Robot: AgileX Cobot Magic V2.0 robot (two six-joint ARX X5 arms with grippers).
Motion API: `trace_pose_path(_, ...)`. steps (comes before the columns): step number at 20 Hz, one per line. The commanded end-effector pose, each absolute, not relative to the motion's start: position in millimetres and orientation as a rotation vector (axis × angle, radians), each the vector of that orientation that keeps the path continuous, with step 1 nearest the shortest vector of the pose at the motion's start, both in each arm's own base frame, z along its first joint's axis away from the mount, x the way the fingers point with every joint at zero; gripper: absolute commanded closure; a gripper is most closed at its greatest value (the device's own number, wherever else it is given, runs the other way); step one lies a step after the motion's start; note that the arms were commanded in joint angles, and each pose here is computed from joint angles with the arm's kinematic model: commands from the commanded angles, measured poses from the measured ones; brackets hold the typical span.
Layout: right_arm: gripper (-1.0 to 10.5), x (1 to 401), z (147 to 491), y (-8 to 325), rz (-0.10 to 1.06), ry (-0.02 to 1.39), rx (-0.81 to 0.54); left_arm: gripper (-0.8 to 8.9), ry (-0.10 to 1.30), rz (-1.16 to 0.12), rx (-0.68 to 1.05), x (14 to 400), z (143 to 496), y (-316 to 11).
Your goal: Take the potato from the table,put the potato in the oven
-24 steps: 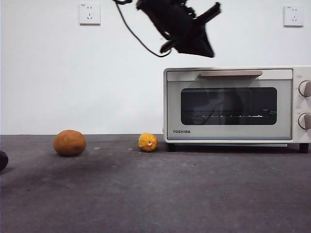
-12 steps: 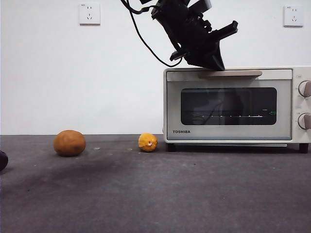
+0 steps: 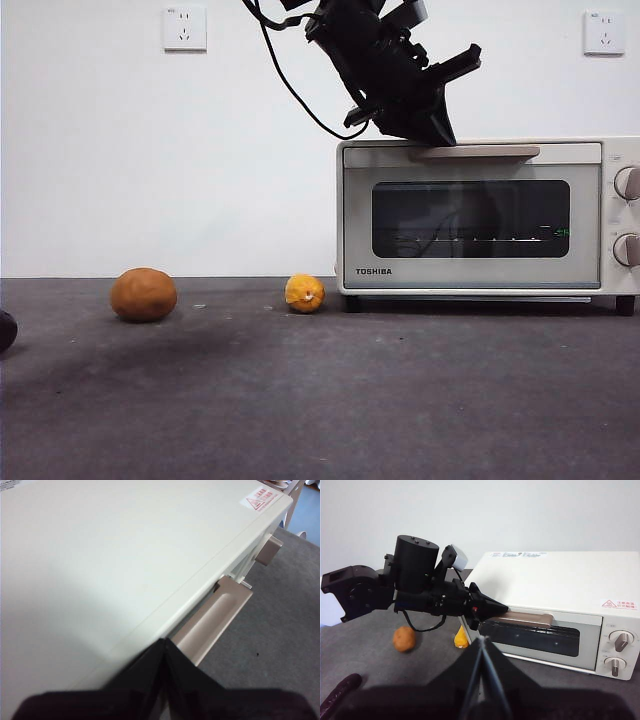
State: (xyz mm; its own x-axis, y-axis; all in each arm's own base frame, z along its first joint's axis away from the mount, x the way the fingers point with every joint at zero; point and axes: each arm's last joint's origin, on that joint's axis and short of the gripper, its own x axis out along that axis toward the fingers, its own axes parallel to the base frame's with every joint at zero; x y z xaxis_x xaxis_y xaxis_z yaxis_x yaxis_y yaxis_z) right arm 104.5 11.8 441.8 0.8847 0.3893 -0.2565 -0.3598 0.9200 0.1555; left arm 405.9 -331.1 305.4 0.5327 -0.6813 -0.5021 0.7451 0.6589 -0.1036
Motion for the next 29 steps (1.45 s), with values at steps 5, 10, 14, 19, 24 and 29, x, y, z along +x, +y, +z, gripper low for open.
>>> trace_pose_path(5,9.5,103.6,443.4,12.0,0.394,0.277,0.092,8.19,0.686,-0.817,0.211,406.6,269.2,-335.0)
trace_pose_path(10,9.5,102.8,443.1,12.0,0.394,0.281,0.094,8.19,0.715,-0.813,0.267,398.7,265.8,-340.1)
trace_pose_path(14,9.5,102.3,441.4,12.0,0.393,0.3,0.097,8.19,0.729,-0.826,0.299,394.4,264.0,-342.7)
trace_pose_path(19,9.5,101.9,439.8,12.0,0.392,0.317,0.101,8.19,0.743,-0.83,0.306,392.2,262.9,-343.7)
trace_pose_path(24,9.5,101.6,439.5,12.0,0.392,0.322,0.106,8.19,0.795,-0.815,0.329,388.5,259.2,-342.1)
trace_pose_path(29,9.5,101.4,439.5,12.3,0.403,0.324,0.111,8.19,0.807,-0.783,0.352,386.5,257.8,-342.5)
